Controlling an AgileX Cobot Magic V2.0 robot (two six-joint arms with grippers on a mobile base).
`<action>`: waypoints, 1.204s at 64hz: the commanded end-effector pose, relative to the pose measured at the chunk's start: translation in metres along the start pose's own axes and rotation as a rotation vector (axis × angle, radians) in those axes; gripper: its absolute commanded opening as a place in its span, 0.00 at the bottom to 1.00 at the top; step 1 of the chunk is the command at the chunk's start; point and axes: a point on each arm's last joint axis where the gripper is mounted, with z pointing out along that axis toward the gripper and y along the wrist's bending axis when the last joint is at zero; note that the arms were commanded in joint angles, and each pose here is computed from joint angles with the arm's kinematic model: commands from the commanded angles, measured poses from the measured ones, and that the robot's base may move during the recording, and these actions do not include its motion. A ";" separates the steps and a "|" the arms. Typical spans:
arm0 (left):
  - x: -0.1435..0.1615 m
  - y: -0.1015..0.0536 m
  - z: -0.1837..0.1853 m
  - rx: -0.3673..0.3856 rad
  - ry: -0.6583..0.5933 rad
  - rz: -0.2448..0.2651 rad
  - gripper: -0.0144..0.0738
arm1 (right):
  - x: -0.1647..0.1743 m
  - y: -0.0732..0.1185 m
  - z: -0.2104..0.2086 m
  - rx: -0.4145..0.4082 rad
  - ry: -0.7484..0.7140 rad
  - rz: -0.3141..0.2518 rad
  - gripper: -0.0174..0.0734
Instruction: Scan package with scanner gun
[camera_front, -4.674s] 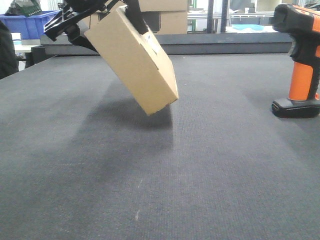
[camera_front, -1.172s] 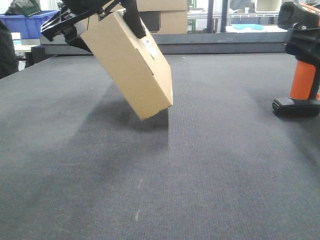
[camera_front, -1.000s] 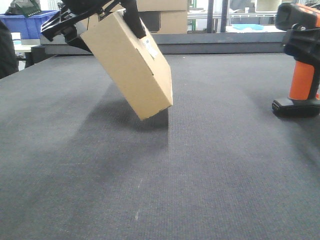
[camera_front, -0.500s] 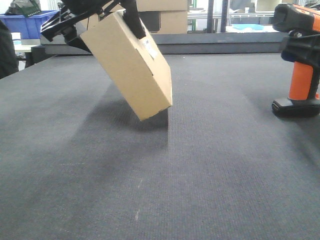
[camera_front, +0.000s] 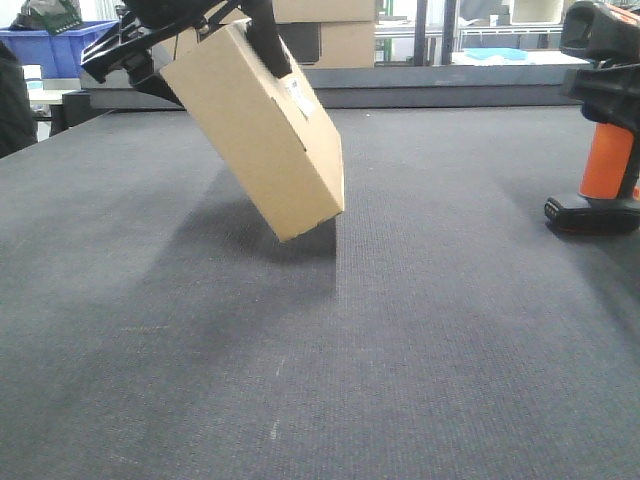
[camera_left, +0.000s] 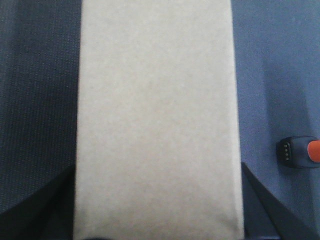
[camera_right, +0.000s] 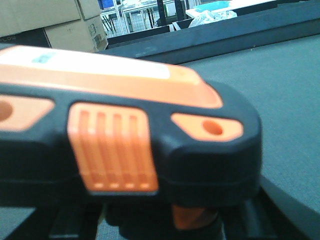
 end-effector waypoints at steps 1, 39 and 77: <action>-0.001 -0.004 -0.004 0.015 -0.016 0.007 0.04 | -0.004 -0.001 0.001 0.006 -0.030 0.000 0.01; 0.001 -0.011 -0.007 0.071 0.019 -0.074 0.04 | -0.062 0.008 -0.002 0.088 -0.139 -0.720 0.02; 0.000 -0.011 -0.007 0.069 0.018 -0.071 0.04 | -0.064 0.007 -0.002 0.097 -0.160 -0.663 0.02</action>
